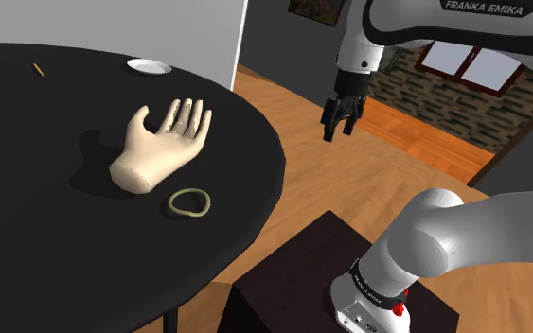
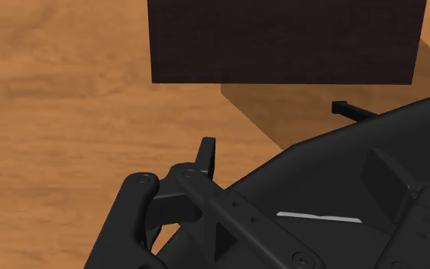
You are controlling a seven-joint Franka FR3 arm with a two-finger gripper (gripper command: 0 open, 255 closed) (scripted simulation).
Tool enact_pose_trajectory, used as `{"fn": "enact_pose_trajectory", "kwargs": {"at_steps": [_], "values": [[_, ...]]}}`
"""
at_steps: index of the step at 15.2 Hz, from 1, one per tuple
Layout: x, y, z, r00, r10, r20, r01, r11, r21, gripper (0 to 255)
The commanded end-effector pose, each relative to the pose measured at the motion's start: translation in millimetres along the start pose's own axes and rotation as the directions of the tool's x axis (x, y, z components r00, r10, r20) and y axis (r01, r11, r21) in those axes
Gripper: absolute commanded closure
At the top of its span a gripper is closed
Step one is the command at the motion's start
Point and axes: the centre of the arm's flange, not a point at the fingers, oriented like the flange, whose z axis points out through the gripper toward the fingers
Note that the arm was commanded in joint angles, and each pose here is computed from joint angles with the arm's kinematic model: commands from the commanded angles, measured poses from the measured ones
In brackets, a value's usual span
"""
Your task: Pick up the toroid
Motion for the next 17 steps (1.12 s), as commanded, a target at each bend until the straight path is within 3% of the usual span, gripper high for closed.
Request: {"fn": "enact_pose_trajectory", "kwargs": {"at_steps": [1, 9, 17], "values": [[0, 0, 0, 1.000, 0.000, 0.000, 0.000, 1.000, 0.000, 0], [14, -88, 46, 0.991, 0.107, -0.084, -0.105, 0.994, 0.028, 0], [42, -175, 88, 0.963, 0.213, -0.163, -0.205, 0.977, 0.065, 0]]}}
